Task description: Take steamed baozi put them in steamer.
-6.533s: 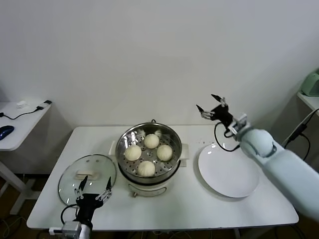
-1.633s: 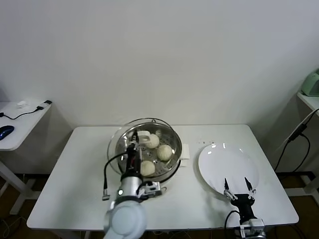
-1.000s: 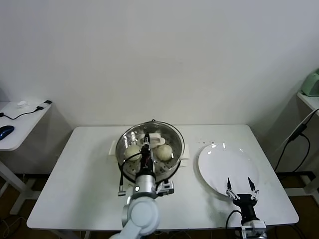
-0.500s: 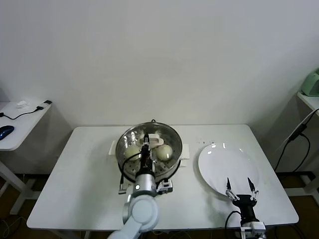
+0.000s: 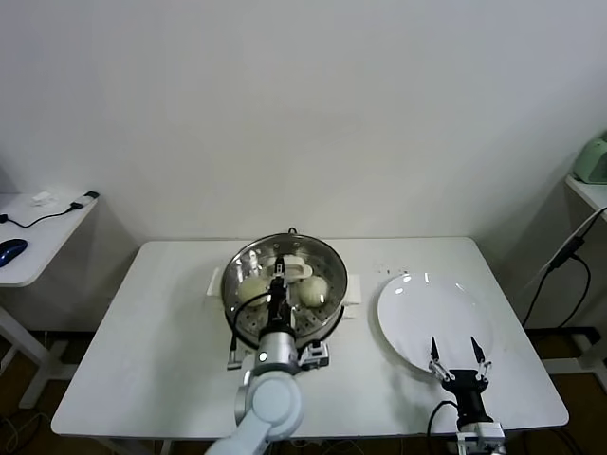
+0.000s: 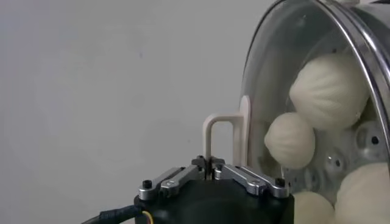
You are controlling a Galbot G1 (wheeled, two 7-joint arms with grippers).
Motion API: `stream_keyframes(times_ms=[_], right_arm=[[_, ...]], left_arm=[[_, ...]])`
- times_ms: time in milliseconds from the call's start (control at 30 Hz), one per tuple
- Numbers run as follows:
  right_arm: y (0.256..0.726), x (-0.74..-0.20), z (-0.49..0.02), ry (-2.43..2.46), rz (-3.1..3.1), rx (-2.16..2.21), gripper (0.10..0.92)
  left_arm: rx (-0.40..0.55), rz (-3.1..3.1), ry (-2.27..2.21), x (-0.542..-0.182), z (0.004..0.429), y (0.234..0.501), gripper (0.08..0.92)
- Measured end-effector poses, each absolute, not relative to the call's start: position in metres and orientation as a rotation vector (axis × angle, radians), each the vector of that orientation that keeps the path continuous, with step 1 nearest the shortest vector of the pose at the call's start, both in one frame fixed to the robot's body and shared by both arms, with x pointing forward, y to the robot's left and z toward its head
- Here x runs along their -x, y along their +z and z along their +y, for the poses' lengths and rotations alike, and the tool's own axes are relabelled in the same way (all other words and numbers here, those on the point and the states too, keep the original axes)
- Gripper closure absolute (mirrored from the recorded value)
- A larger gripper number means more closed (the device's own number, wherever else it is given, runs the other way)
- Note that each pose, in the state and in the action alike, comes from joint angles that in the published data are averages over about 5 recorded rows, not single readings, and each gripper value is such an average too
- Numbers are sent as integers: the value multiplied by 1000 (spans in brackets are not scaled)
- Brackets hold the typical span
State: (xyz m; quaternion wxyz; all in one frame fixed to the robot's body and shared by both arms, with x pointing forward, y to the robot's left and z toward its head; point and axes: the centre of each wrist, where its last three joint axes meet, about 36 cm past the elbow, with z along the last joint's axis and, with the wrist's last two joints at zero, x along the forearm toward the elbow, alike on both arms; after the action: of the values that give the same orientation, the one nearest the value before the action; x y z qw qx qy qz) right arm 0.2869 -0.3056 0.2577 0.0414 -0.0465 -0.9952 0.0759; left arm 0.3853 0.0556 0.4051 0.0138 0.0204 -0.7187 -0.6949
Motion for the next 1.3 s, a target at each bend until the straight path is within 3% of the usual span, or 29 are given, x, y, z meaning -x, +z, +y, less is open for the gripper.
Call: stream_keyframes(times_ms=[167,867,1300], right_arm=[[257,-288,-305,242,-3058,141,200],[263,-294,-302,237,-3077,103,200],[265,-290,-299,187,-3090,91,200]], left_arm=[[-71,-2232,-2166,-387,58,404,809],[-5,-2378,-2101,-366,77,433,215],[210,-2910,-1605,-344,138,452,177]])
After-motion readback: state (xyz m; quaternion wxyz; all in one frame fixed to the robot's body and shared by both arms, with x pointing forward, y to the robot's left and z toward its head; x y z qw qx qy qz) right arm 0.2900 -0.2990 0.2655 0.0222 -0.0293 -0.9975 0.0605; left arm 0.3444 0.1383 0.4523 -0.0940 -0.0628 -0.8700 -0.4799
